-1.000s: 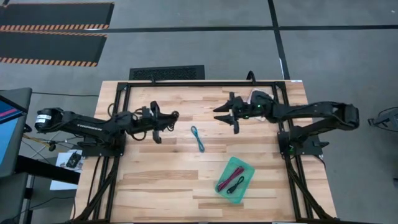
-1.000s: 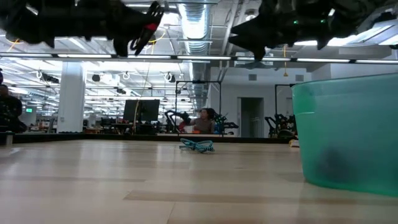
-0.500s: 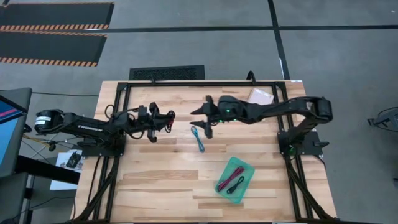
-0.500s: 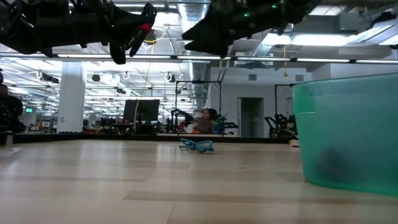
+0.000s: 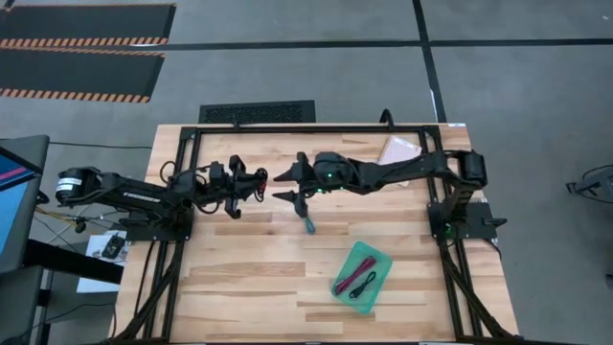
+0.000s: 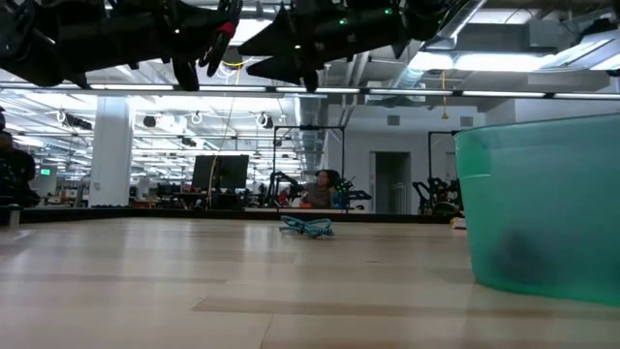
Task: Pick and place USB-C Cables
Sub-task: Put the black usb cable into the bin
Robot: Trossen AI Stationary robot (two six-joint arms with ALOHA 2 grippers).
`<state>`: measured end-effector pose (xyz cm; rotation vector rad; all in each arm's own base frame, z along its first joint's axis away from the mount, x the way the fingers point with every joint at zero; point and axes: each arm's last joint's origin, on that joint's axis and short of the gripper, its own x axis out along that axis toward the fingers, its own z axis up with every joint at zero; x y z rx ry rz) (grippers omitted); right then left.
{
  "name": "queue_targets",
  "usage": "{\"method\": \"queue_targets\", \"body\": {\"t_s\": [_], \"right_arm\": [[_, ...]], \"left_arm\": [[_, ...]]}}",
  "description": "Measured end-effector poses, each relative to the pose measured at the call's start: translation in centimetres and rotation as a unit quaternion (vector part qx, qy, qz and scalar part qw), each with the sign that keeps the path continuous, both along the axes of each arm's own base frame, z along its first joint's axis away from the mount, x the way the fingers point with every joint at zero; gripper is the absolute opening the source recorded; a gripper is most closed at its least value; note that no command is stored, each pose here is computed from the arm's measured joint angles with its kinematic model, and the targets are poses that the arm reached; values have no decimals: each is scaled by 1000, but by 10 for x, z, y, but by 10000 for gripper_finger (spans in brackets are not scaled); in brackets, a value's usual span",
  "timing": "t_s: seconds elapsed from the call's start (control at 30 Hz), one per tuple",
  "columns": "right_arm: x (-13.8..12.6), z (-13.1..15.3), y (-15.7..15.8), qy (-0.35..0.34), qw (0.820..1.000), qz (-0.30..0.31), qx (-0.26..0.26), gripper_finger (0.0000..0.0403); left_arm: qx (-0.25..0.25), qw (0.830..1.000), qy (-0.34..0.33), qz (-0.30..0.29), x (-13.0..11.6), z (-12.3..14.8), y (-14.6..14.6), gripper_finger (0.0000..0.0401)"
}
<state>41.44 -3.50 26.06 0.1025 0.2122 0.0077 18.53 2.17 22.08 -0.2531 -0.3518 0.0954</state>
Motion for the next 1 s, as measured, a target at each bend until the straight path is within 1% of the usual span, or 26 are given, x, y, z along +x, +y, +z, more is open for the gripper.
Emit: {"method": "queue_targets", "body": {"t_s": [0.27, 0.5, 0.6, 0.7, 0.77, 0.9, 1.0], "right_arm": [[3, 0, 1, -23, 1000, 17, 13, 255], [3, 0, 2, -21, 999, 21, 27, 255], [3, 2, 4, -29, 999, 23, 27, 255], [4, 5, 7, -48, 998, 25, 26, 255], [4, 6, 9, -51, 998, 19, 24, 255], [4, 5, 15, -44, 999, 12, 27, 256], [4, 5, 18, -38, 999, 13, 33, 256]], "left_arm": [[5, 1000, 6, 1, 11, -11, 1, 25], [22, 999, -41, -8, 15, -13, 1, 25], [23, 999, -37, -6, 18, -18, 1, 25], [26, 999, -31, -7, 27, -21, 2, 25], [31, 999, -31, -18, 36, -19, 3, 25], [42, 998, -32, -43, 52, -16, 3, 25], [46, 997, -36, -45, 56, -14, 4, 25]]}}
